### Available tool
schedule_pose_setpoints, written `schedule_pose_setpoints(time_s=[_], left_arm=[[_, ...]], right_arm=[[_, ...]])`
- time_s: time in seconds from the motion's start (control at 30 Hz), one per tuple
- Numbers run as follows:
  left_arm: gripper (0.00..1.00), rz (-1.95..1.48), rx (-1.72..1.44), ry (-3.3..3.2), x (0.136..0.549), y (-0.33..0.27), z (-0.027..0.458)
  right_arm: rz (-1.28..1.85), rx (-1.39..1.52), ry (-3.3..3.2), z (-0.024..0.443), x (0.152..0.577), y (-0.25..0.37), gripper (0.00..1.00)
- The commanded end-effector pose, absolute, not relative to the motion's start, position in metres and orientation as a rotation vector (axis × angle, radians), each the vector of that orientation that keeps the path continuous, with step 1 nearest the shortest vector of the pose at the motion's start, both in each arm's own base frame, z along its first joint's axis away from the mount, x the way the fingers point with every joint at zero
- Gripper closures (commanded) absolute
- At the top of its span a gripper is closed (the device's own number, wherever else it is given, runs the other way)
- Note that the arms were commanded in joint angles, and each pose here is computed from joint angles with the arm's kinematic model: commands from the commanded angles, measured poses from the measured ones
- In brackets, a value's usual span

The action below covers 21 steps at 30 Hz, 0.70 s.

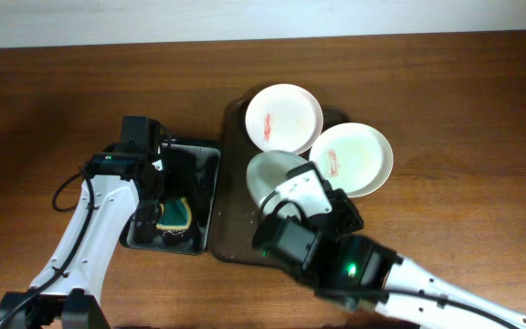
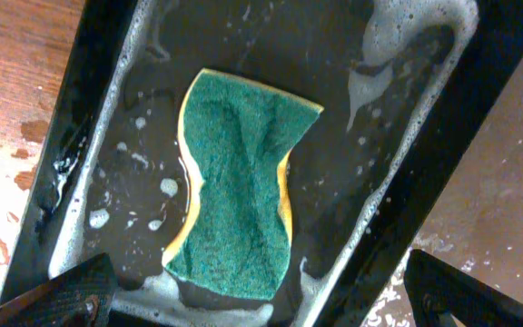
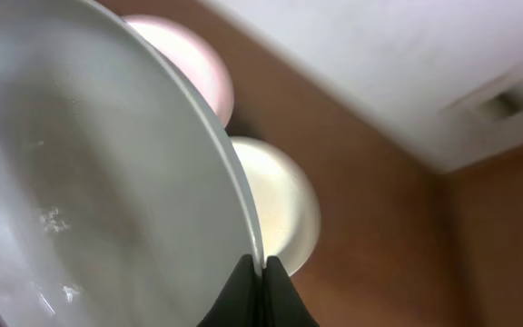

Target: Clean dirty plates on tray and stack at the side

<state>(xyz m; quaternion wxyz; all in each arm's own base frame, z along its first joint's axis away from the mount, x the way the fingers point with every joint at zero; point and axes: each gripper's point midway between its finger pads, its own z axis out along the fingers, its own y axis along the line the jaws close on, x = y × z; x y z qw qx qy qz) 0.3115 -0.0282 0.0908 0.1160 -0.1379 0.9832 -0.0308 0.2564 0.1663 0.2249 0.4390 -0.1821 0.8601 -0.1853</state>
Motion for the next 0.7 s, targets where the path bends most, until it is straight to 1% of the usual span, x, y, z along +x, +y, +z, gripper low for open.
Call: schedule_pose_setpoints(time_s=[0.0, 0.07, 0.13, 0.17, 0.23, 0.27, 0.3, 0.37, 0.43, 0.5, 0.53, 0.6, 0.67], left_arm=[[0.01, -0.097, -0.408, 2.883, 0.310, -0.028, 0.090], [0.01, -0.097, -0.408, 2.883, 0.310, -0.028, 0.090], [0.00, -0.097, -0.408, 2.883, 0.310, -0.028, 0.090], [0.01, -0.097, -0.408, 2.883, 0.310, -0.028, 0.090], [0.01, -0.097, -0.408, 2.883, 0.310, -0.028, 0.090], [0.01, -0.097, -0.408, 2.883, 0.310, -0.028, 0.090], [0.01, -0.097, -0.408, 2.883, 0.310, -0.028, 0.090], [0.01, -0.097, -0.408, 2.883, 0.310, -0.028, 0.090], [0.00, -0.097, -0.408, 2.883, 0.310, -0.028, 0.090], [0.00, -0.097, -0.408, 2.883, 0.310, -0.028, 0.090], [0.01, -0.097, -0.408, 2.883, 0.310, -0.028, 0.090], [0.01, -0.097, -0.408, 2.883, 0.310, -0.028, 0.090], [0.01, -0.097, -0.408, 2.883, 0.310, -0.028, 0.090]], right_arm=[[0.135, -0.267, 2.499, 0.206, 0.254, 0.190, 0.96], [0.267, -0.046, 2.553, 0.229, 0.276, 0.155, 0.96], [0.383, 0.195, 2.559, 0.248, 0.296, 0.103, 0.96], [0.434, 0.284, 2.558, 0.249, 0.302, 0.077, 0.96], [0.400, 0.498, 2.561, 0.237, 0.308, 0.015, 0.96], [0.345, 0.684, 2.554, 0.222, 0.308, -0.030, 0.96], [0.302, 0.933, 2.542, 0.199, 0.304, -0.084, 0.96], [0.319, 1.168, 2.511, 0.174, 0.296, -0.131, 0.96], [0.253, 1.452, 2.469, 0.132, 0.278, -0.191, 0.96], [0.141, 1.619, 2.527, 0.090, 0.256, -0.221, 0.96], [0.171, 1.660, 2.547, 0.076, 0.253, -0.222, 0.96], [0.200, 1.609, 2.591, 0.064, 0.260, -0.220, 0.96], [0.203, 1.529, 2.635, 0.066, 0.268, -0.210, 0.66]])
